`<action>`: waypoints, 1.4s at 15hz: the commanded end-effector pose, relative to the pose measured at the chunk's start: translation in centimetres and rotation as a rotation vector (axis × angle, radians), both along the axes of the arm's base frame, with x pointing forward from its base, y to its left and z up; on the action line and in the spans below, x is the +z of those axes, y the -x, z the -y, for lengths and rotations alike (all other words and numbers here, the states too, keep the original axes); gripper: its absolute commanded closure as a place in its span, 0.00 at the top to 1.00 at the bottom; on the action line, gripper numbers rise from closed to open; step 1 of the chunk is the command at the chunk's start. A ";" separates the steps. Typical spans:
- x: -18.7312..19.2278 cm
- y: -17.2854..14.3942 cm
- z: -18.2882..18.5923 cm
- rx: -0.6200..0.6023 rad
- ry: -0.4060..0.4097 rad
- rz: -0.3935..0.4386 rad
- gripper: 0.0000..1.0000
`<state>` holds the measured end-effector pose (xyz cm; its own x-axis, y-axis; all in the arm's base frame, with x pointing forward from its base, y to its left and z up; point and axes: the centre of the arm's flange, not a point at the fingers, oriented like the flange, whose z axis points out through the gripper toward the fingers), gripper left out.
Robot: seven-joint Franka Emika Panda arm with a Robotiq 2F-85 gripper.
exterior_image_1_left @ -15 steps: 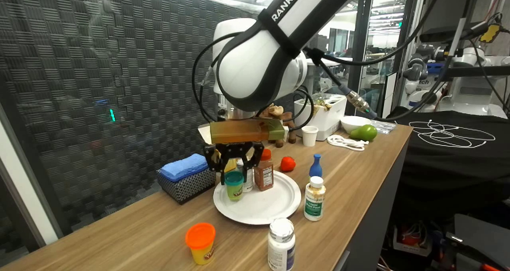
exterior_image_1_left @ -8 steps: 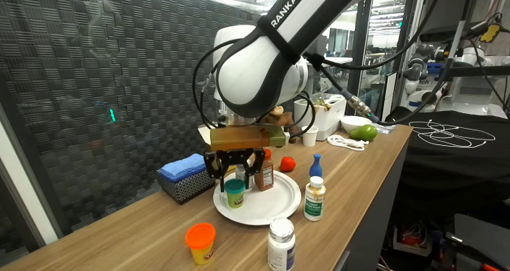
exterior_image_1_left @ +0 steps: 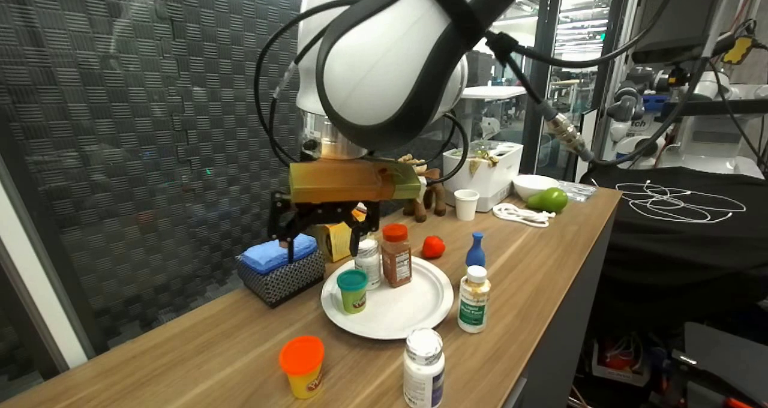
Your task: Put the bottles and red plushy on the table onto the plate
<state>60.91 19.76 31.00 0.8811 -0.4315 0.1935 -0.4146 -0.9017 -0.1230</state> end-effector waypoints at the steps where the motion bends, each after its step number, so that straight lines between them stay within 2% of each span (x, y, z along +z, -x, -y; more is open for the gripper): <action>1: 2.7 3.4 -2.6 0.063 -0.012 0.037 1.00; 5: 2.6 5.4 -5.6 0.190 -0.051 -0.014 1.00; 8: 0.7 6.2 -7.1 0.301 -0.061 -0.067 1.00; 10: -0.6 6.5 -7.7 0.348 -0.038 -0.085 1.00; 14: -2.5 6.8 -7.6 0.405 0.001 -0.119 1.00; 21: -3.8 6.8 -8.2 0.488 -0.007 -0.139 1.00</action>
<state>53.86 27.50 26.99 0.9979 -0.0022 0.0648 0.0040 -0.9956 -0.0941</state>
